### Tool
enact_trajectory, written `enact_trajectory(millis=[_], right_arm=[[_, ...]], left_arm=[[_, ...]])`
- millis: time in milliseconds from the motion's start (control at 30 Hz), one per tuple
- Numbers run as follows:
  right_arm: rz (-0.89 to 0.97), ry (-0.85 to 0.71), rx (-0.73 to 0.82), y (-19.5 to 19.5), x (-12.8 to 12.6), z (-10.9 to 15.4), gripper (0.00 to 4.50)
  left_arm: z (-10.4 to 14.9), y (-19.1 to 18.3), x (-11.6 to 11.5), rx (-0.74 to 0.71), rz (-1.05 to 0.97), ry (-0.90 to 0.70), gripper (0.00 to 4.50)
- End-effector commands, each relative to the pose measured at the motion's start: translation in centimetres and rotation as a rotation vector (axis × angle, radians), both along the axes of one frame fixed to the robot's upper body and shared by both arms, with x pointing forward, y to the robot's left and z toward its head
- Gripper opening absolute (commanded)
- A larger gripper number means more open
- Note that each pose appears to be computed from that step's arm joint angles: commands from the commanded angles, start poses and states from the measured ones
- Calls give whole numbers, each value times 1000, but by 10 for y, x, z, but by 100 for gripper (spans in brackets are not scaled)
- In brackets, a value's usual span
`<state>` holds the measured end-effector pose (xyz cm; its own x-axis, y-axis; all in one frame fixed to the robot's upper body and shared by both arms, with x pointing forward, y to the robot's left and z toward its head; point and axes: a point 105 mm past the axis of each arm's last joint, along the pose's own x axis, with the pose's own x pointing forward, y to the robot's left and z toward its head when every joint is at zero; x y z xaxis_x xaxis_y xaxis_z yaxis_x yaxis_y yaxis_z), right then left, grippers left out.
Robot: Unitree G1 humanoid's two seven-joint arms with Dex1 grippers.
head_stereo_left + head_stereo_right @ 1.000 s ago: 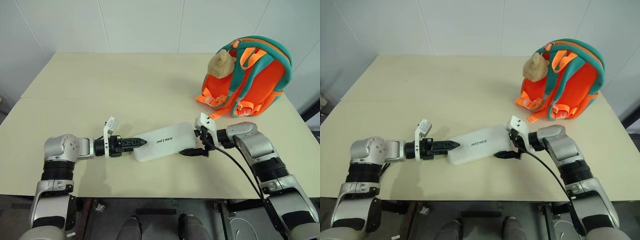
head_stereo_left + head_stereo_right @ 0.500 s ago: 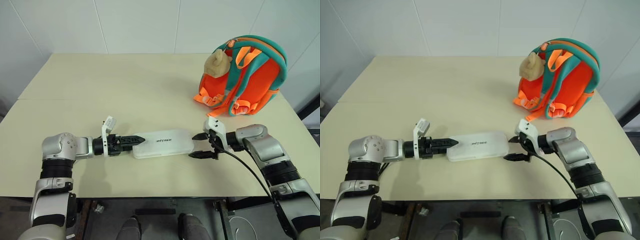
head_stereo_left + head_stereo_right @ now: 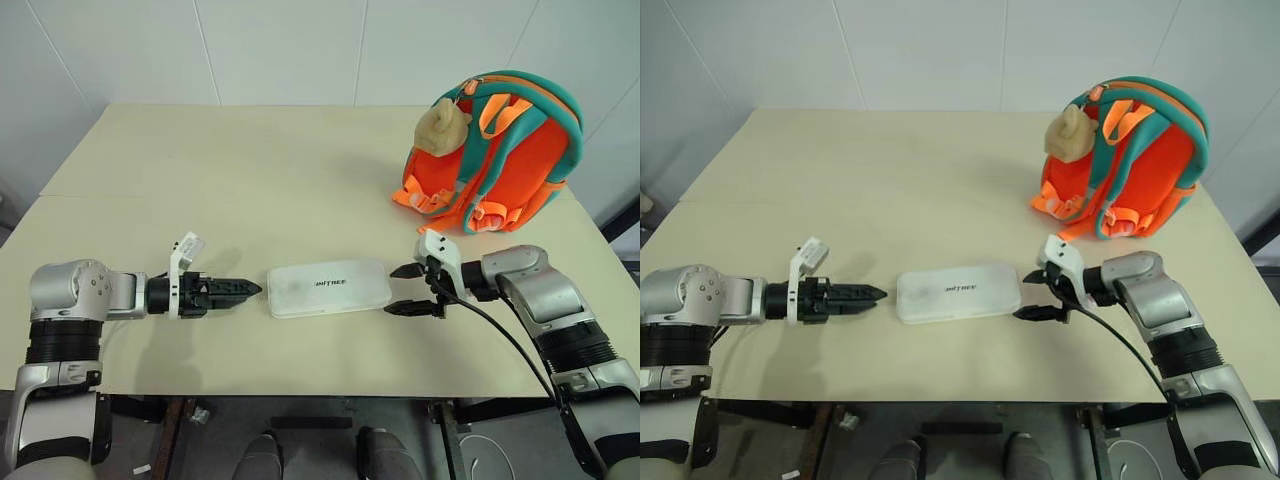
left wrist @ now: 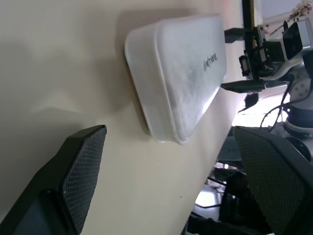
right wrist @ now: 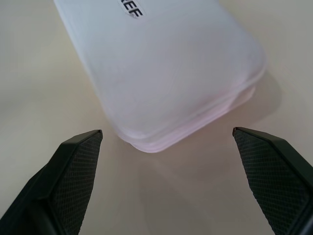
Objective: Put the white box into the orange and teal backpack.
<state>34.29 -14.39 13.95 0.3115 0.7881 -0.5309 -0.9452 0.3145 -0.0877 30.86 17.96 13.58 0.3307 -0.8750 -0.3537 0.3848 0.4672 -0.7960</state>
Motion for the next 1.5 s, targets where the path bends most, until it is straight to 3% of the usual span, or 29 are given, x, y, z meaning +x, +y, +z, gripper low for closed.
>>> enact_trajectory(millis=[33,633,833,1300,1500], right_arm=[[12,-40,22,-1,-4,18,450],[115,-27,75,26,-19,18,450],[126,-43,76,31,-15,14,450],[-13,-81,26,-14,1,27,450],[8,-70,55,3,14,14,450]], left_arm=[[8,-10,-3,-54,-23,-17,445],[-21,-36,17,-104,32,37,445],[-23,-42,22,-140,36,73,445],[-23,-40,19,-136,28,101,445],[-21,-46,21,-145,20,95,445]])
